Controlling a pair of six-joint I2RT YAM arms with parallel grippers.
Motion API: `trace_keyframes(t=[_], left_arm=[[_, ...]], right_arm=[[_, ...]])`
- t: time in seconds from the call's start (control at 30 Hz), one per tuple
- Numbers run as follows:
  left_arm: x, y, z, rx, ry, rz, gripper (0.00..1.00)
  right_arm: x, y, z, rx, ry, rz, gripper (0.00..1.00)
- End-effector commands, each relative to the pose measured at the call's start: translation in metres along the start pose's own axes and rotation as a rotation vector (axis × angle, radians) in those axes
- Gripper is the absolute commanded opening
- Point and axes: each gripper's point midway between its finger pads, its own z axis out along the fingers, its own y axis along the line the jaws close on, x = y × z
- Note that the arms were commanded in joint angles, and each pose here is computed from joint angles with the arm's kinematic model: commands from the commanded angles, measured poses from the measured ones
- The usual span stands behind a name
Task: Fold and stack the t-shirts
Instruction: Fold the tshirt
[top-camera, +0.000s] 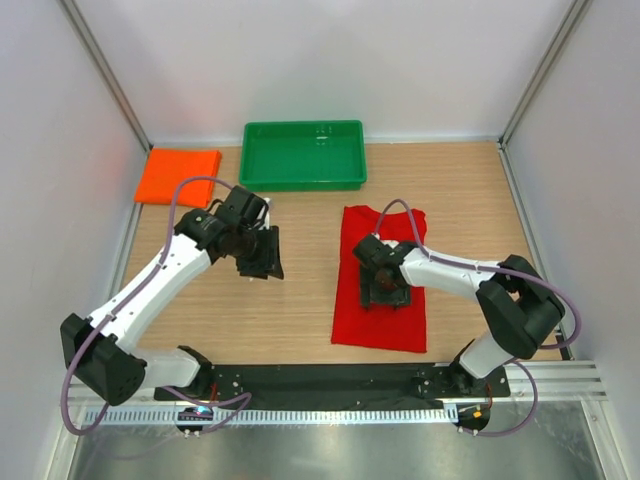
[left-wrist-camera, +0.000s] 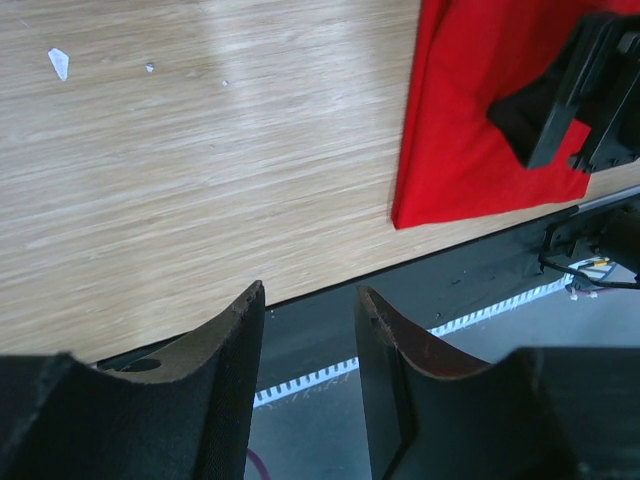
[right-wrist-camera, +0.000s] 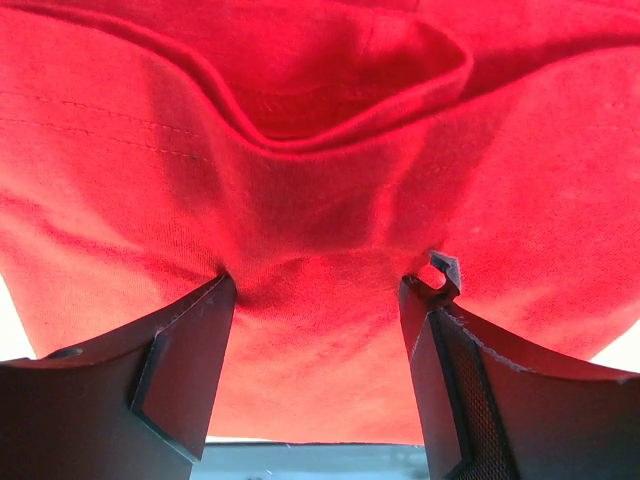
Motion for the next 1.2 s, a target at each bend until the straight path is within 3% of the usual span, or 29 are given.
trace_keyframes(t=[0.0, 0.3, 0.47, 0.57, 0.8, 0.93, 1.03, 1.17], left_arm=[[-0.003, -0.004, -0.006, 0.038, -0.004, 0.01, 0.43], [-0.009, 0.004, -0.006, 0.024, -0.003, -0.009, 0.43], [-0.01, 0.015, -0.014, 0.01, -0.018, -0.022, 0.43], [-0.009, 0.024, -0.016, -0.011, -0.02, -0.027, 0.43], [-0.009, 0.029, -0.008, 0.003, -0.015, -0.031, 0.45], [-0.003, 0.017, 0.014, 0.076, 0.083, -0.037, 0.43], [0.003, 0.011, 0.025, 0.124, 0.139, -0.051, 0.44], [0.031, 0.02, 0.048, 0.115, 0.243, -0.119, 0.5]], right_arm=[[0.021, 0.009, 0.002, -0.035, 0.047, -0.124, 0.73], [-0.002, 0.088, 0.011, -0.12, 0.018, -0.268, 0.73], [-0.015, 0.145, 0.012, -0.168, 0.012, -0.28, 0.73], [-0.014, 0.156, 0.009, -0.172, 0.03, -0.243, 0.73], [-0.022, 0.162, -0.035, -0.245, -0.005, -0.095, 0.75], [-0.037, 0.152, -0.066, -0.265, -0.048, -0.073, 0.76], [-0.047, 0.13, -0.087, -0.277, -0.075, -0.064, 0.77], [-0.023, 0.075, -0.08, -0.329, 0.021, -0.059, 0.77]])
